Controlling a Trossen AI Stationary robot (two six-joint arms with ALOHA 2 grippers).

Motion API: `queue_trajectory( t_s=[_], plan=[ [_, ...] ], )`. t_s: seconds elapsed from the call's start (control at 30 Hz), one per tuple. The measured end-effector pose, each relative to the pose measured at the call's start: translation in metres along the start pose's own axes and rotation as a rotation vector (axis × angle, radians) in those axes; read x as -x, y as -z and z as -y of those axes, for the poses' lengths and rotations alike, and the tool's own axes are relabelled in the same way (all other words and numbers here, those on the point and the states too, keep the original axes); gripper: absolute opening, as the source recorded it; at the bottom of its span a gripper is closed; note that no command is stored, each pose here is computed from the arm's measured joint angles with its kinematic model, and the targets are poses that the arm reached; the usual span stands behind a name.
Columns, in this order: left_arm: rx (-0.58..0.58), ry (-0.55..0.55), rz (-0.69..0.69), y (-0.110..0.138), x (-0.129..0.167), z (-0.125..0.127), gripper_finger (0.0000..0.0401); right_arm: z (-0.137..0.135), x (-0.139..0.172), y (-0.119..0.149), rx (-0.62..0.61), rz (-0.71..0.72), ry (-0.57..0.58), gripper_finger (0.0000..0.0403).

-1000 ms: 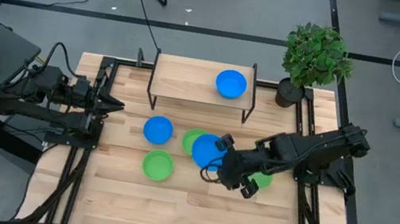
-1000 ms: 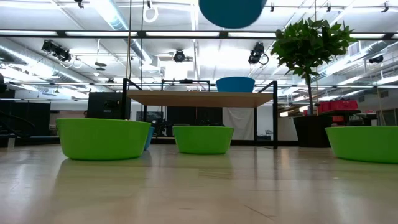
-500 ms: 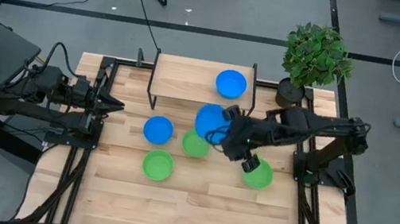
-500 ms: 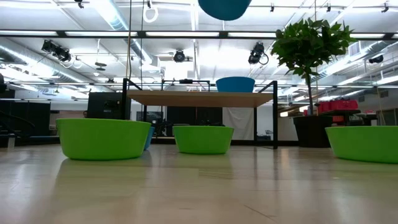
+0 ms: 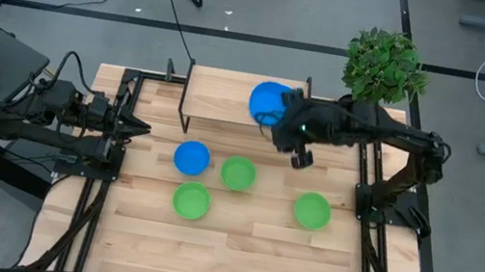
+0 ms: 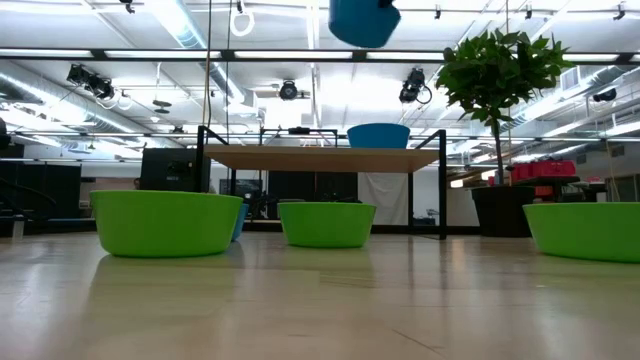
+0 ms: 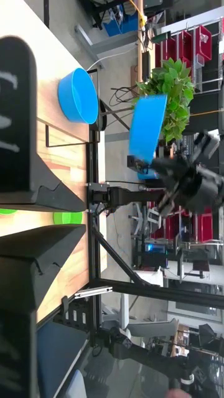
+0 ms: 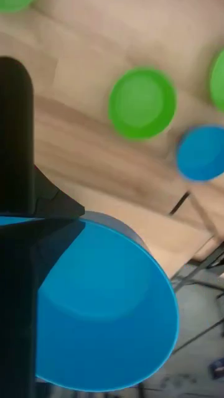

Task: Pick & Place Mini bowls
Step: Stack the bottom blue bowl on the blue bowl on the shelf

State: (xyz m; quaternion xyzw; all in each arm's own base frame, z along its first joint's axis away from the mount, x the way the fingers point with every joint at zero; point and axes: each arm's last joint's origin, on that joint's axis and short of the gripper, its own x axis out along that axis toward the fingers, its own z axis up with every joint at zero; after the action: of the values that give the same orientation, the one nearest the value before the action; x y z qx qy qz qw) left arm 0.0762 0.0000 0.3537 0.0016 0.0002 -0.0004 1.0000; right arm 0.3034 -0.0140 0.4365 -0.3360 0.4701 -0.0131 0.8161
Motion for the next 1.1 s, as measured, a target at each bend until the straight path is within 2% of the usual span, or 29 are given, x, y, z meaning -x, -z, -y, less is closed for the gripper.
queue_trajectory(
  t_s=[0.37, 0.73, 1.1],
  plan=[
    [0.0, 0.0, 0.0, 0.0, 0.0, 0.0, 0.0048, 0.046, -0.016, 0.041, -0.17, -0.095, 0.054, 0.0],
    [0.0, 0.0, 0.0, 0.0, 0.0, 0.0, 0.0048, 0.067, -0.024, 0.064, -0.261, -0.093, 0.016, 0.0],
    [0.0, 0.0, 0.0, 0.0, 0.0, 0.0, 0.0048, 0.069, -0.057, 0.061, -0.202, -0.139, -0.055, 0.0]
  ],
)
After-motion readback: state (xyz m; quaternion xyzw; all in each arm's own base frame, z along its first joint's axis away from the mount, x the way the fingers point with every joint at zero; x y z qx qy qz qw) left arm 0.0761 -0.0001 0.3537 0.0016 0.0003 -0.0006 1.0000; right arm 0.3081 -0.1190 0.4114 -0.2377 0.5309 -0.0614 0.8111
